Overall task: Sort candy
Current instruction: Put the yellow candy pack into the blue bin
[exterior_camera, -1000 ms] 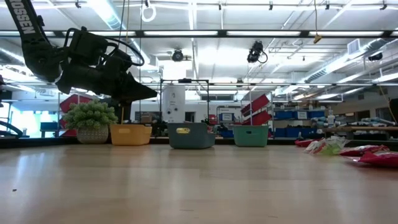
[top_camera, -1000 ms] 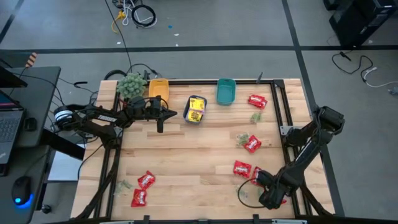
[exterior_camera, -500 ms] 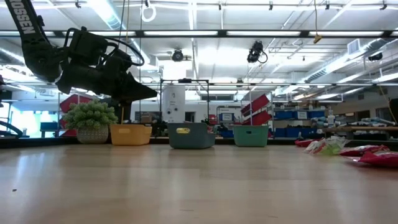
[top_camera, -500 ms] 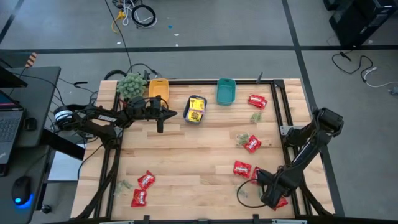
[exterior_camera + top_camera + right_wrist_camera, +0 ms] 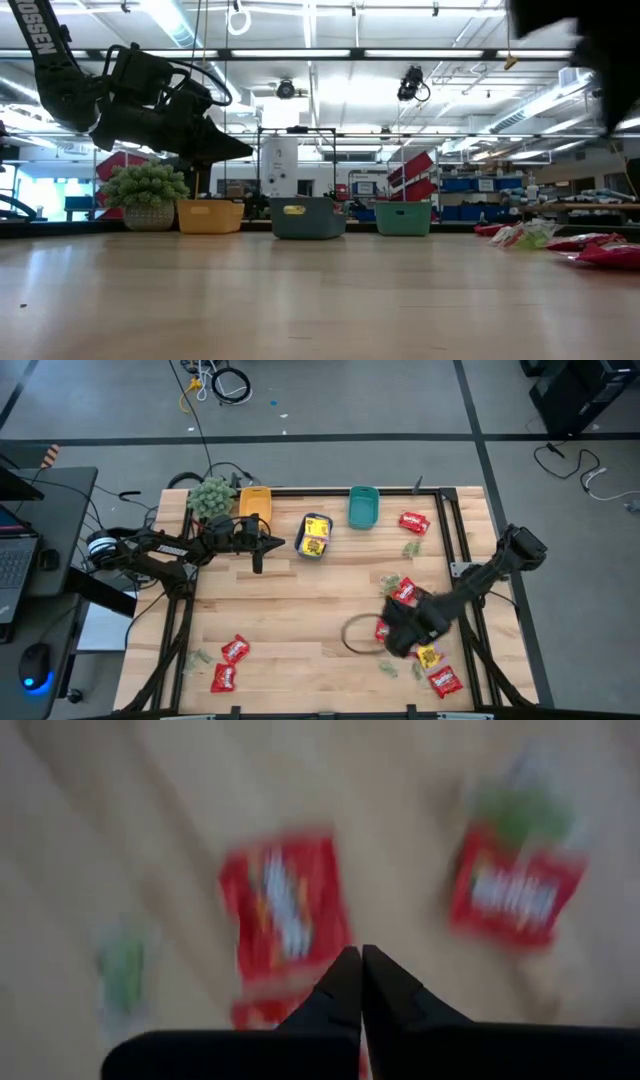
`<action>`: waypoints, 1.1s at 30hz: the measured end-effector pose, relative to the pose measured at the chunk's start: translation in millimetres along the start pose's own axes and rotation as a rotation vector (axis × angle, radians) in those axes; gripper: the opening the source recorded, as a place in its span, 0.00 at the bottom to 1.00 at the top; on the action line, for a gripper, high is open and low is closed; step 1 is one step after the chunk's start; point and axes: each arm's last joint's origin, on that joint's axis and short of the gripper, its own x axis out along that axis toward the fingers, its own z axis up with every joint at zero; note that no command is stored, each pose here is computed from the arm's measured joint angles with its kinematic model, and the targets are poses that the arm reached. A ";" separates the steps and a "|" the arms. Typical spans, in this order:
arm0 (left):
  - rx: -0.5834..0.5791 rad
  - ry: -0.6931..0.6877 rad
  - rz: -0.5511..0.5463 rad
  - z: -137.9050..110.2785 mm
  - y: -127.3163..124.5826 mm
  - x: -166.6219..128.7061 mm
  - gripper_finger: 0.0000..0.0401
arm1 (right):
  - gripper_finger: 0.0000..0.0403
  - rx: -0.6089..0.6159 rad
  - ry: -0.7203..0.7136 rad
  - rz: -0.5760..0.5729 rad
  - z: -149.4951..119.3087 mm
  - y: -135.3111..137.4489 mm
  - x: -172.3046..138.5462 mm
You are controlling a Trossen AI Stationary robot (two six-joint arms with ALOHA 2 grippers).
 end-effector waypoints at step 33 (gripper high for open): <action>-0.008 0.027 -0.003 -2.7 -0.6 0.2 0.00 | 0.34 -0.114 0.296 0.204 -77.9 10.9 64.7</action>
